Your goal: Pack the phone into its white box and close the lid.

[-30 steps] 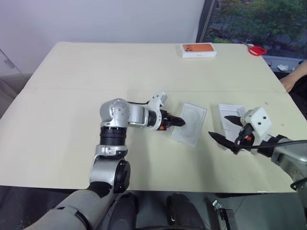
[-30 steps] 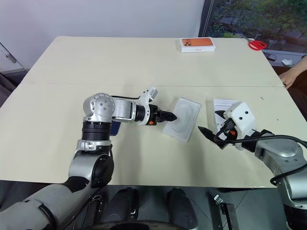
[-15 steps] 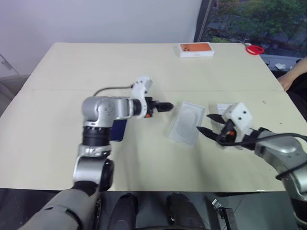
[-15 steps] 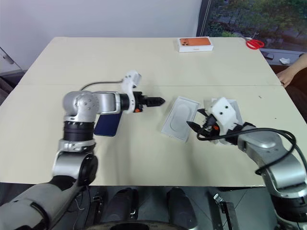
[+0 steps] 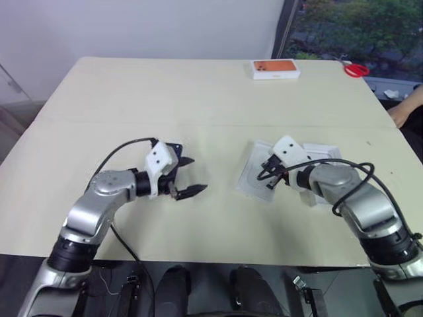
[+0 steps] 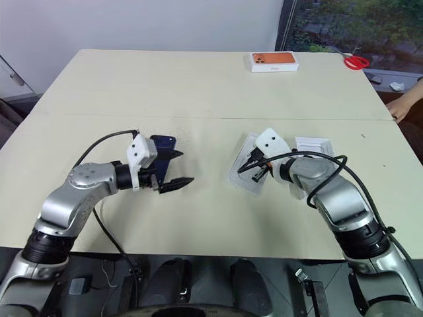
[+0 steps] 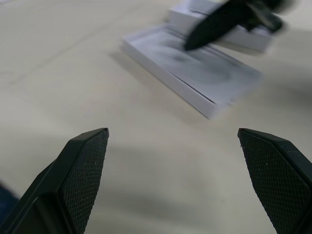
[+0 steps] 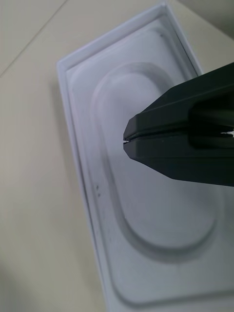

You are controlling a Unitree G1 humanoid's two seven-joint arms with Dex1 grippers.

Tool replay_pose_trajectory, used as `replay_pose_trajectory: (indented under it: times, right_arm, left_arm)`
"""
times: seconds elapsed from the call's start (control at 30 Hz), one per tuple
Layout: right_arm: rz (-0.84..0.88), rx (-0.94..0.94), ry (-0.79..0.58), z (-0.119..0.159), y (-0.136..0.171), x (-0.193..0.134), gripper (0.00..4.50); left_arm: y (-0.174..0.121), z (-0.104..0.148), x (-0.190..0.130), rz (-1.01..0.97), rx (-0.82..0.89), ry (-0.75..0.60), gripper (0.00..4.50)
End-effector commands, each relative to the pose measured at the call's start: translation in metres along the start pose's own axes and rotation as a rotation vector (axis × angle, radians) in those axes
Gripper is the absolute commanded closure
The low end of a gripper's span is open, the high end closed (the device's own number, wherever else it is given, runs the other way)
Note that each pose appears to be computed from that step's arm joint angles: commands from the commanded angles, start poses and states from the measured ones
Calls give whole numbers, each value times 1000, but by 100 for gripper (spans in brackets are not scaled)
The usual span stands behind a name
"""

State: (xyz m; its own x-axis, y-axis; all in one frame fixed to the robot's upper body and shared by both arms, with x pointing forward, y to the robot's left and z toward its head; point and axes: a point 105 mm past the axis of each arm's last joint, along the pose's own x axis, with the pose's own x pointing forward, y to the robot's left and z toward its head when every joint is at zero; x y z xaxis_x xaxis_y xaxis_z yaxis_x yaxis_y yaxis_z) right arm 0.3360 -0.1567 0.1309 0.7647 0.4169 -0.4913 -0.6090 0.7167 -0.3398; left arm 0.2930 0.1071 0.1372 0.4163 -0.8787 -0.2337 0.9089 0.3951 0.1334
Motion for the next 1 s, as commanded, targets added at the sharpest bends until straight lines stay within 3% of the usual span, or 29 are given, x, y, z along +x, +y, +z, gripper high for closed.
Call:
replay_pose_trajectory:
  times: [0.03,0.4,0.77,1.0]
  right_arm:
    - [6,-34,-5,7,-2,3,446]
    - [64,-23,90,-10,5,18,446]
    - [68,-41,58,-7,7,27,446]
    - [223,-156,-51,16,36,17,446]
  left_arm:
    - [-12,14,-8,-74,34,-48,0]
    - [-23,6,-14,-115,25,-13,0]
    - [-25,4,-10,-108,7,-17,0]
    - [-12,5,-25,-17,-16,-26,0]
